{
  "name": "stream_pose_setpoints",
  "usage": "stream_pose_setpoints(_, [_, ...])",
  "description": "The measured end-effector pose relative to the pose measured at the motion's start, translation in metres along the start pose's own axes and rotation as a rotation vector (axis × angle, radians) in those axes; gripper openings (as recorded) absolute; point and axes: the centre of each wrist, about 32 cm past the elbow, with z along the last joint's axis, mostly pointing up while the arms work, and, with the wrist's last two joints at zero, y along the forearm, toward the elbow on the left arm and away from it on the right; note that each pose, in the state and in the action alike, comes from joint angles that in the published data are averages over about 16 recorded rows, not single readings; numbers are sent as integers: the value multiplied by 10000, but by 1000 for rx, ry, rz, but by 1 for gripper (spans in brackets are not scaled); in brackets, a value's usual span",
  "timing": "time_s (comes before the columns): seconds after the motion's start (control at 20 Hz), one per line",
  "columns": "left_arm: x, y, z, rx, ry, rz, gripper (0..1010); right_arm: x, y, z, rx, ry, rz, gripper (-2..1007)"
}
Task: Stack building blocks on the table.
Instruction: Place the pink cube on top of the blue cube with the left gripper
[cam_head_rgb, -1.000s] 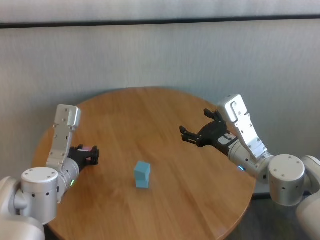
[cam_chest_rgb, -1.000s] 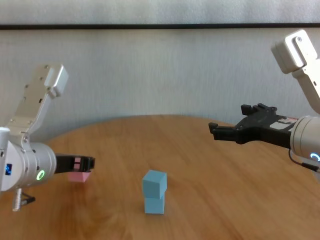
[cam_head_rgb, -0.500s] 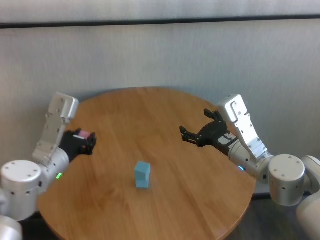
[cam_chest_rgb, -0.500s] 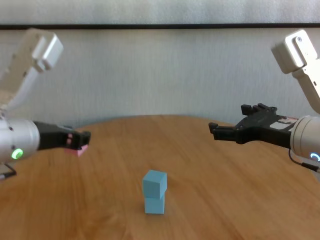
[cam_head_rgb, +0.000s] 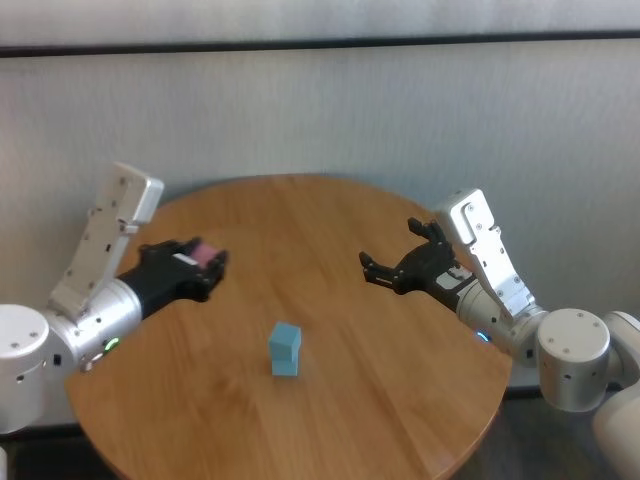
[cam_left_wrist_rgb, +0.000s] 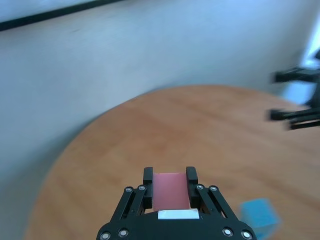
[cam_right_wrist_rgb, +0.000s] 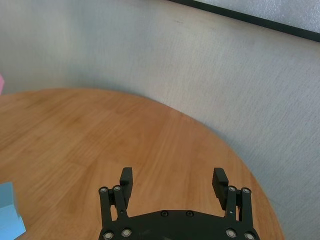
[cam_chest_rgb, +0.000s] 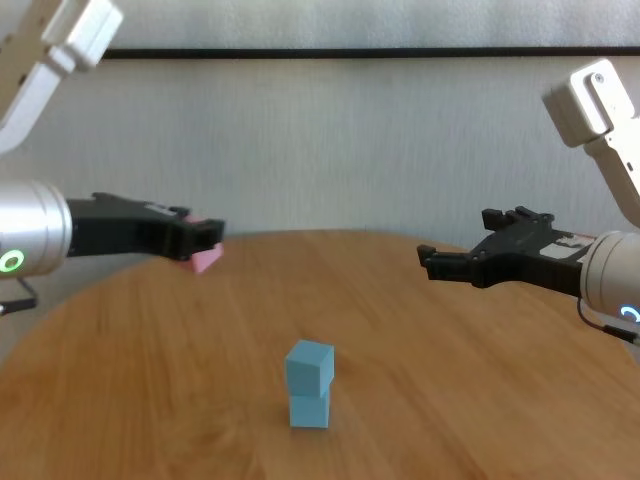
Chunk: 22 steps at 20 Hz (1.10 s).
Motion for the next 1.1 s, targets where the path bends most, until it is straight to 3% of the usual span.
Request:
stream_pose_setpoints(0.25, [-44,48,95,-38,-4,-95,393,0,0,0,0,0,0,1005])
stream_pose_setpoints(0.5, [-81,64,148,-53,-9,-168,393,0,0,0,0,0,0,1005])
stream_pose_setpoints(0.75, [-104,67,160,-44,-18,-222,393,0,0,0,0,0,0,1005])
stream_pose_setpoints(1.1, [-118,52,127,-8,-21,-301,393,0,0,0,0,0,0,1005])
